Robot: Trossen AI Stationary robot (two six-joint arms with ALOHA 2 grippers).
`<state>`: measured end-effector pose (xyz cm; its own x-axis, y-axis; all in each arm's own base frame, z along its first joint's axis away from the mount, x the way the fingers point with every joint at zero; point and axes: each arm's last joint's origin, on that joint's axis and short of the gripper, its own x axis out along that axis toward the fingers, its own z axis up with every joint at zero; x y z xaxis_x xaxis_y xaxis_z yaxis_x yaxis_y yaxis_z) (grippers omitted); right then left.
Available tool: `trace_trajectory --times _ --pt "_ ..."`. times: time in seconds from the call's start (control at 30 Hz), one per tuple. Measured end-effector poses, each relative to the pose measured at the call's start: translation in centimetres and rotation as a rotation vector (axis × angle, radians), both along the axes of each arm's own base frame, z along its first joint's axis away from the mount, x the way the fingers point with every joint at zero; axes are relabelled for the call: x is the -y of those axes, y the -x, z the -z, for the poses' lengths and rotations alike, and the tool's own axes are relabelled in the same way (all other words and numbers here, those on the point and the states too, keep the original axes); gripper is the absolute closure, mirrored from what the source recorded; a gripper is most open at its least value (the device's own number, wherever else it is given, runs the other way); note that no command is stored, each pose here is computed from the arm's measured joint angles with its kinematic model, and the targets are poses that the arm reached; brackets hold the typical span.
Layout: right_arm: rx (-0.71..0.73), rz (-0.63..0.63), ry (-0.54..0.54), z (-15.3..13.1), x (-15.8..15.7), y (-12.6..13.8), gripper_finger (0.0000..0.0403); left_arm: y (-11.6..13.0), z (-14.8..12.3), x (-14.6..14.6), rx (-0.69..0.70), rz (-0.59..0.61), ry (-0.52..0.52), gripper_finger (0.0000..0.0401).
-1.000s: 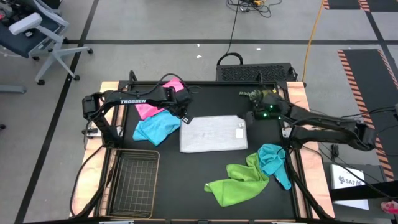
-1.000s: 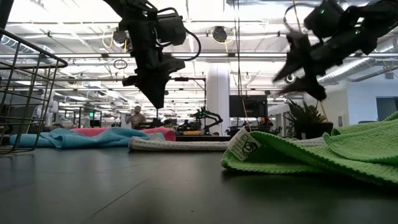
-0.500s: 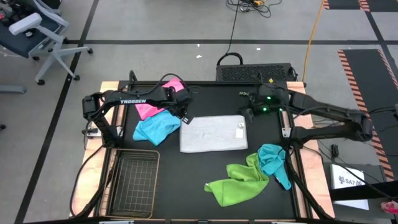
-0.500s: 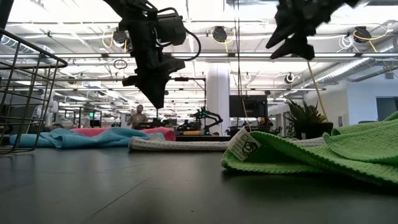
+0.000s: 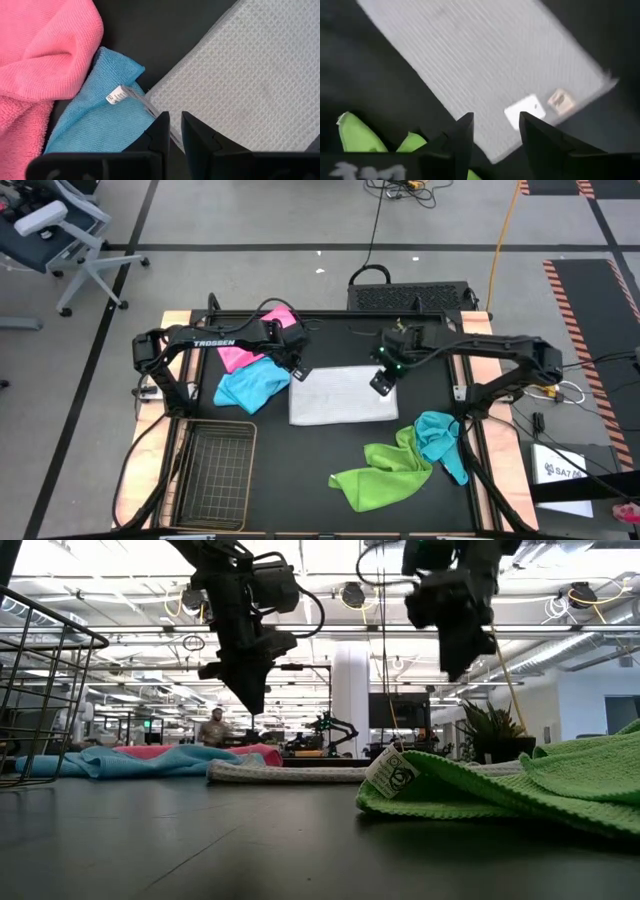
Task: Fold microfiber towels
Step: Fold the gray microfiber cloth
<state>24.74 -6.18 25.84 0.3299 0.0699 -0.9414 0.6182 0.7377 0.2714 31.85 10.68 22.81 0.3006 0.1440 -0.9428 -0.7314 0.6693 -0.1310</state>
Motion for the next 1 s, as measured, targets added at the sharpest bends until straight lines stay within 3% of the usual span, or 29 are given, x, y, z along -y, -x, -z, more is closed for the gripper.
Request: trace_trajectory --times 0.3,0.67,1.0 --pt "0.004 0.172 -0.112 2.3 -2.2 2.4 0.0250 0.0 0.0 0.0 -0.005 0.035 -0.012 0.0352" --pt "0.129 0.369 -0.266 5.8 -5.7 5.3 0.0250 -0.1 0.0 0.3 0.000 0.075 -0.007 0.0352" --pt "0.104 0.378 -0.316 6.9 -7.4 6.3 0.0250 -0.1 0.0 0.3 0.000 0.060 -0.001 0.0352"
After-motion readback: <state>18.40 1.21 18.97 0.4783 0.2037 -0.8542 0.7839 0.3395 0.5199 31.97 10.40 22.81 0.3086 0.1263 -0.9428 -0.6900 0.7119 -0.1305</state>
